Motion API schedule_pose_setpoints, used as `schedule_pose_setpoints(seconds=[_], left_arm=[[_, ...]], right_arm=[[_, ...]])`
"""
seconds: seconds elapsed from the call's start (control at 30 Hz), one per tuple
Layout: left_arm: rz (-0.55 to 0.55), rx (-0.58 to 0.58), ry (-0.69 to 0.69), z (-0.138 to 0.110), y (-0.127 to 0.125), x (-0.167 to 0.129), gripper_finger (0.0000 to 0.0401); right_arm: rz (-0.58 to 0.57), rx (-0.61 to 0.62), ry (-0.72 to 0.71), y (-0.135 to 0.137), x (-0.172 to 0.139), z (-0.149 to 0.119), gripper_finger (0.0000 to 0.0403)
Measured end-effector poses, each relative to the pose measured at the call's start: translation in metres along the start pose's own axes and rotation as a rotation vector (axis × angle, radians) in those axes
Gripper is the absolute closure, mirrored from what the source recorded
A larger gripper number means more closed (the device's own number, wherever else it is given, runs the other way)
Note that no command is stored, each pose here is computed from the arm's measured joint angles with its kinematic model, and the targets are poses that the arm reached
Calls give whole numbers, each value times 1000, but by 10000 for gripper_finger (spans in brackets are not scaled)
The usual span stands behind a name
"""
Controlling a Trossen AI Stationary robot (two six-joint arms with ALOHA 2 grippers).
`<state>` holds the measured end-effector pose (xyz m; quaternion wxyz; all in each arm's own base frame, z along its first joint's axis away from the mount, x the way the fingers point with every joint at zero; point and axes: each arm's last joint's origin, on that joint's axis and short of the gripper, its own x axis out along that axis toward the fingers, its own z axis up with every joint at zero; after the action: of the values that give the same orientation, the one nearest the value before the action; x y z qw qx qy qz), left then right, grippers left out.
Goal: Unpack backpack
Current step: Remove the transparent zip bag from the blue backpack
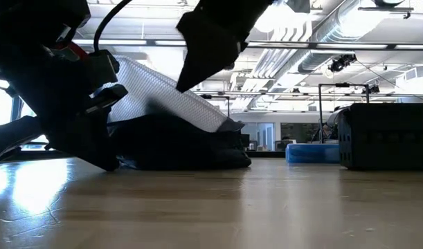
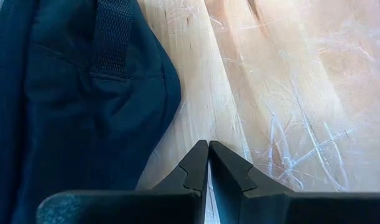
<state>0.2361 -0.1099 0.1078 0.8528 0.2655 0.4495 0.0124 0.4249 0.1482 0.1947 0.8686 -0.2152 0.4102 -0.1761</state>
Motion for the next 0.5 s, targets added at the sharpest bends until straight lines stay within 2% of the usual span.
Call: schedule_pose_setpoints(seconds=[0.1,0.17,0.27,0.33,0.4,0.5], left_arm=[[0,-1,-1,0,0,0,401],[0,-1,-1,0,0,0,401],[0,-2,-3,0,0,0,401],[0,-3,-4,0,0,0,401],[0,-3,-4,0,0,0,401],[-1,-3,-5,0,0,0,401]], right_arm=[[-8,-9,-48,-3,10,1,166],[-61,18,-78,-8,18,1,130],[-102,75,-103,-22,33,2,109],[-102,117,-103,-33,45,0,118],[-111,156,-83,-42,55,-4,147],[-104,226,-61,-57,66,-7,233]])
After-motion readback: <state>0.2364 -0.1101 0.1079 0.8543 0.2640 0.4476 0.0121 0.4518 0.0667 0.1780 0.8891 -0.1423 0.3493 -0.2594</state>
